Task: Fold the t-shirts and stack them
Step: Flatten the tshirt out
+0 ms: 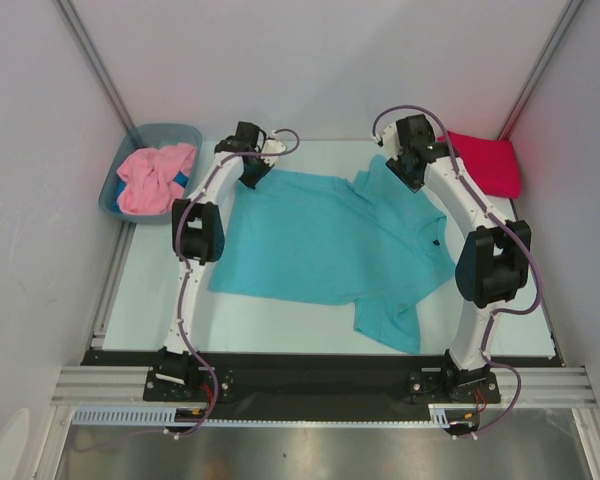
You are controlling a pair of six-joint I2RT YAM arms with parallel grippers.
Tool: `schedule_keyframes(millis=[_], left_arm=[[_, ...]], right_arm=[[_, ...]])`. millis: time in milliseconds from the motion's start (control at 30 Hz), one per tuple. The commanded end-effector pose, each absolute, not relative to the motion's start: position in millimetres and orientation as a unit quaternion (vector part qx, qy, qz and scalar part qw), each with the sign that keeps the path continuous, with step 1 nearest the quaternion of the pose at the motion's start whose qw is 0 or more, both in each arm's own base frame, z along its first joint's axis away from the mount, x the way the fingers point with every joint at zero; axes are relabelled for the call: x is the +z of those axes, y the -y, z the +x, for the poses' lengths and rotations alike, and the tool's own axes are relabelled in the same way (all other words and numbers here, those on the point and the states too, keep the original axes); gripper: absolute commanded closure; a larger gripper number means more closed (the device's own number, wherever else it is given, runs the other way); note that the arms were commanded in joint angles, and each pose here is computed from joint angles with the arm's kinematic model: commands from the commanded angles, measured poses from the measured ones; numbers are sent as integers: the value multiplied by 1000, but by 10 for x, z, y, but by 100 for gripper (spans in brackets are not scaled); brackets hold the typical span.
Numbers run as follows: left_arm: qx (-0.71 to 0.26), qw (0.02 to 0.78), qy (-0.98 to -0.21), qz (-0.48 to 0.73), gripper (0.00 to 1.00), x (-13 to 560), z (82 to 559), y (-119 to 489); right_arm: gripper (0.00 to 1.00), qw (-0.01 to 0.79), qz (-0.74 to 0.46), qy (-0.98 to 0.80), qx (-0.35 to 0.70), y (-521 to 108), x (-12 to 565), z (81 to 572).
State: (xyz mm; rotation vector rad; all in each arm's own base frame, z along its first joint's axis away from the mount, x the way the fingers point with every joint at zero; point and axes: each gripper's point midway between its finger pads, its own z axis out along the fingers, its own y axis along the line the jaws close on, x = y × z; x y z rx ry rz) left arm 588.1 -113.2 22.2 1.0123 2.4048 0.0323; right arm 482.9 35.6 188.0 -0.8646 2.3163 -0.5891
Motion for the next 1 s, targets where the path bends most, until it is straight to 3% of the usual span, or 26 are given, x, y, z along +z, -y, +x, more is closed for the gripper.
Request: schedule_keyframes(millis=[0,967], left_arm=[[98,213,-901,366,100,-34,5872,718],[179,138,-913,339,100,-133,5713,6]], right_arm=[[49,305,-325,-865,-232,-351,2038,4778],[49,303,-328,-863,-234,-378,2022,4655]])
